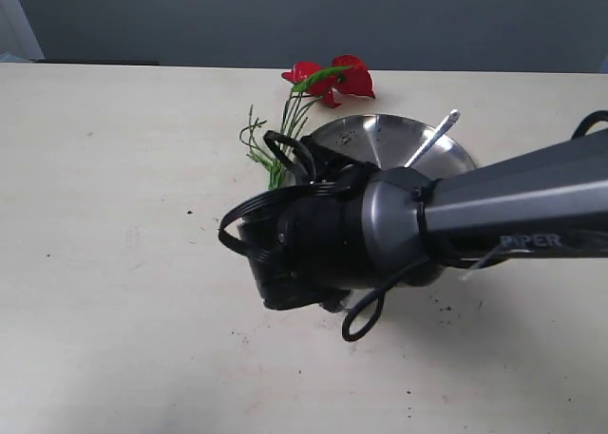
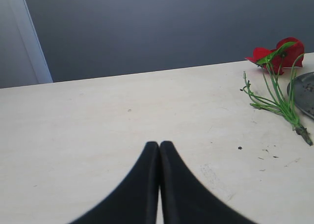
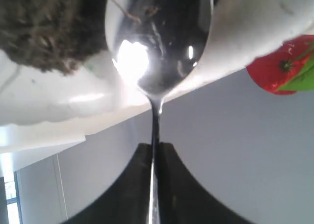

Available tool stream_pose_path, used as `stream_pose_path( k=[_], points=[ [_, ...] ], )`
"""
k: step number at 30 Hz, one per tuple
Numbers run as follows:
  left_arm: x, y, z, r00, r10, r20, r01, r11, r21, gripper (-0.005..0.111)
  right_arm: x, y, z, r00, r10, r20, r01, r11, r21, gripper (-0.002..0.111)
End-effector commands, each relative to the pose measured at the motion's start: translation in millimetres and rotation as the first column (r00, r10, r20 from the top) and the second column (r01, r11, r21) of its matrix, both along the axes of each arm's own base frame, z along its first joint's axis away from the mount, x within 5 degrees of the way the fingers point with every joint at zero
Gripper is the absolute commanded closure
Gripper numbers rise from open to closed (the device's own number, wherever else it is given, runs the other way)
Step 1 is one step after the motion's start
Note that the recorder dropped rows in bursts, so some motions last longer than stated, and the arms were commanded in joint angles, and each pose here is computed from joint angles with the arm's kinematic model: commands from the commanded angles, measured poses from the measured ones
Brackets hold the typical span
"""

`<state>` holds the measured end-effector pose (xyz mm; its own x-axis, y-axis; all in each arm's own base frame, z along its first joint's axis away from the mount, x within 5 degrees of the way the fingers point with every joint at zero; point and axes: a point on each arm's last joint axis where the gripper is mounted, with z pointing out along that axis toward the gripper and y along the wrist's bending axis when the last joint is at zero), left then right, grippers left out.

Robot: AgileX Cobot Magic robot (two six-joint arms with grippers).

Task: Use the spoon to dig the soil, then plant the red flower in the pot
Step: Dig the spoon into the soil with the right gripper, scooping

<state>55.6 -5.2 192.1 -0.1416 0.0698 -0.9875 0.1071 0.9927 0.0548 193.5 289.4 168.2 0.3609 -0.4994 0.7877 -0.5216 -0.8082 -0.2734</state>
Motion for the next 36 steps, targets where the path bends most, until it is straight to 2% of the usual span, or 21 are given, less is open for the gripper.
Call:
stream_pose_path(
  k=[1,7,14,21,29,33,36],
  points=[
    [0,0,0,1.0,-0.002,0.004,0.002,1.0,-0.002,0.106,13,-9,19,0.997,-0.019,0.075,0.018,1.0,0.023,0.108],
    [0,0,0,1.0,-0.002,0.004,0.002,1.0,-0.002,0.106,24,-24,41,0.989,-0.093,0.115,0.079,0.99,0.114,0.108],
    [0,0,0,1.0,-0.002,0.004,0.002,1.0,-0.002,0.106,18,-24,32,0.99,-0.142,0.017,0.138,0.978,0.157,0.108],
    [0,0,0,1.0,-0.002,0.004,0.002,1.0,-0.002,0.106,16,-19,8,0.988,-0.153,-0.013,0.153,0.984,0.093,0.108],
    [0,0,0,1.0,-0.002,0.004,0.002,1.0,-0.002,0.106,-5,1,-17,0.997,-0.075,-0.035,0.076,0.996,0.055,0.108],
    [0,0,0,1.0,-0.002,0.004,0.002,1.0,-0.002,0.106,-4,1,-17,0.997,-0.074,-0.026,0.075,0.996,0.049,0.108],
    [0,0,0,1.0,-0.002,0.004,0.002,1.0,-0.002,0.106,3,0,-9,0.998,-0.045,0.054,0.044,0.999,0.022,0.108]
  ],
)
